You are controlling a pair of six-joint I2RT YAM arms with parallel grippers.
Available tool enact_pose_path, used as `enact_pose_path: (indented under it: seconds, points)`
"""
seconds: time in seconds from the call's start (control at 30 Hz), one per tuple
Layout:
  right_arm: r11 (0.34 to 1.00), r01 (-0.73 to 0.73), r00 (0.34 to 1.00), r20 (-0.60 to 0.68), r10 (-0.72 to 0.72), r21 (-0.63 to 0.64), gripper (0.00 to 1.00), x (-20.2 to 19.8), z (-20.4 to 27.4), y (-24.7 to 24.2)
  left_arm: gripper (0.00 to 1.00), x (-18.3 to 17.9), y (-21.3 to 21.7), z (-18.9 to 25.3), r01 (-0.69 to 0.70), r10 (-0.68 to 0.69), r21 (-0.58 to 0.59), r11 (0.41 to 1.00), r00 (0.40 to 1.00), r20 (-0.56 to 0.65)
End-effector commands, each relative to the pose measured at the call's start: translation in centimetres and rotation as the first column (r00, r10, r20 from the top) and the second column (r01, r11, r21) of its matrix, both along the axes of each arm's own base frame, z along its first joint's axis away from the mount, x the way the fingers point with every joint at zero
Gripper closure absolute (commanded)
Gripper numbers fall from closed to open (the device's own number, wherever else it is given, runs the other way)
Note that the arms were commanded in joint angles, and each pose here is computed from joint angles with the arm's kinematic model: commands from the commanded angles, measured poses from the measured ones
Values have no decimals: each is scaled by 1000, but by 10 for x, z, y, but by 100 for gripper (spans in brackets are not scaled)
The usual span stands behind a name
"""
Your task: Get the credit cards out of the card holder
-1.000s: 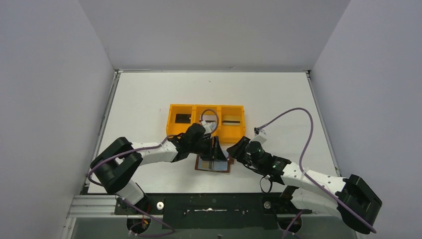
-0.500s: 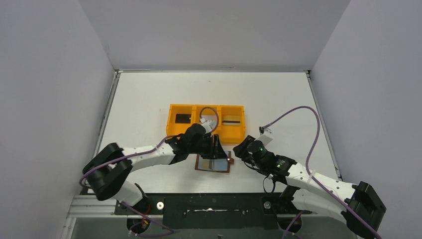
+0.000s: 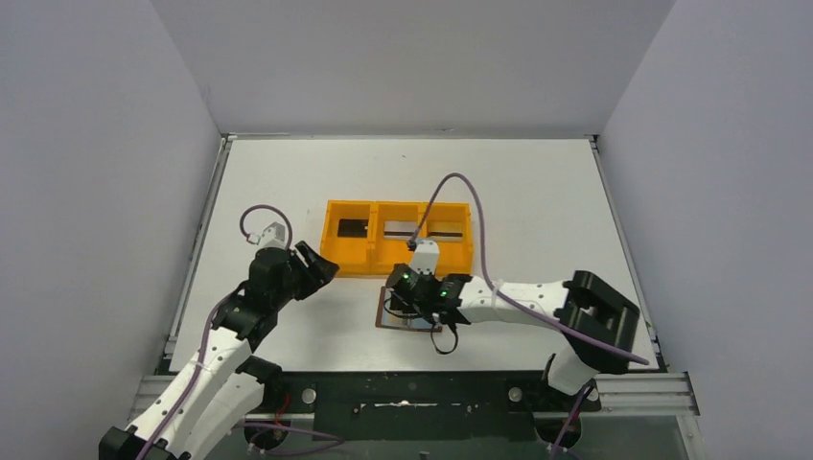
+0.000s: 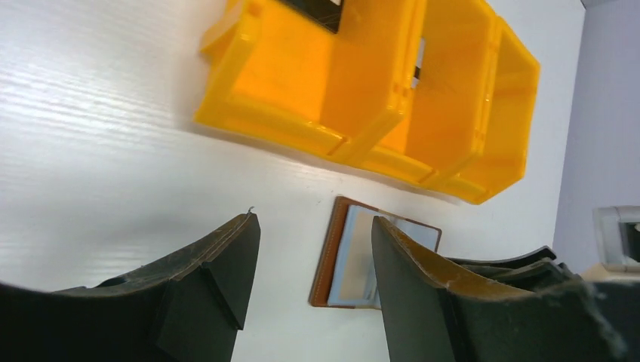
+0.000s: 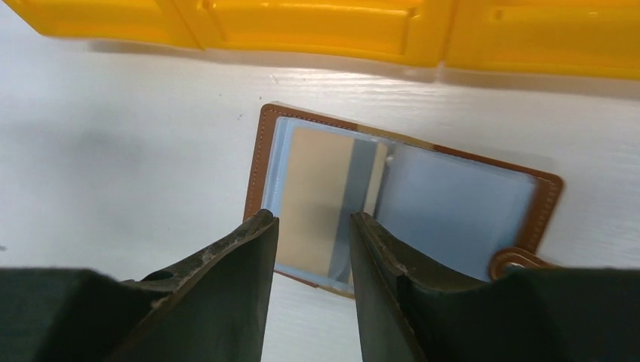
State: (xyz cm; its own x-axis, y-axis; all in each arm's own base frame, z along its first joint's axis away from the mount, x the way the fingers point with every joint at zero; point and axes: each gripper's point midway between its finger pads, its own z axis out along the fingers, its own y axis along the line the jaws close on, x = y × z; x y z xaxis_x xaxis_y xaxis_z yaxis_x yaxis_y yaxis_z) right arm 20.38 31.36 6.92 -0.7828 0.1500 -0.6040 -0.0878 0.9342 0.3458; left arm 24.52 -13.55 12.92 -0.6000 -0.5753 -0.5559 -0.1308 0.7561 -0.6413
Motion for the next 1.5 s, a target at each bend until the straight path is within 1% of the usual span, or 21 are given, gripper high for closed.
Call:
enact_pose_path:
  seconds: [0.0,0.1,0.17,0.33,0.43,0.5,0.63,0.8,0.93,1.07,1.23,1.47]
  points:
    - [986,-25,1000,-3,25,-167,58,0,-13,14,44,-10,17,2,-41,41,-11,999,999,-19]
    - [967,-43,999,-21,39,-250,56,-3,-25,18,44,-11,16,1,-31,31,-10,999,999,-28]
    - [959,-51,999,-31,44,-280,54,-4,-30,19,44,-11,15,-3,-23,22,-8,1000,999,-41]
    - [942,-60,997,-56,44,-331,51,-8,-41,16,44,-8,11,-5,-10,9,-17,1000,999,-45]
    - [937,-78,995,-81,54,-340,52,-11,-52,16,44,-7,9,-3,-2,1,-22,1000,999,-42]
    - [935,-89,994,-95,60,-343,57,-13,-57,16,43,-7,8,-2,2,-3,-23,1000,999,-43]
    - [937,-96,993,-92,69,-337,71,-12,-57,17,44,-8,8,-3,5,-6,-29,1000,999,-42]
    - [941,-96,994,-89,70,-324,85,-11,-56,16,43,-8,5,-4,13,-14,-42,999,999,-43]
    - [950,-101,994,-70,84,-296,89,-8,-48,21,43,-8,4,-4,18,-20,-44,999,999,-46]
    - [962,-122,992,-28,119,-245,95,-4,-31,30,43,-7,2,-1,24,-27,-54,998,999,-42]
    - [982,-153,987,32,158,-115,97,-2,-1,41,43,-7,-10,7,82,-84,-96,992,996,-14]
    - [983,-179,983,41,177,42,98,-2,13,44,43,-8,-31,14,185,-184,-170,968,983,21]
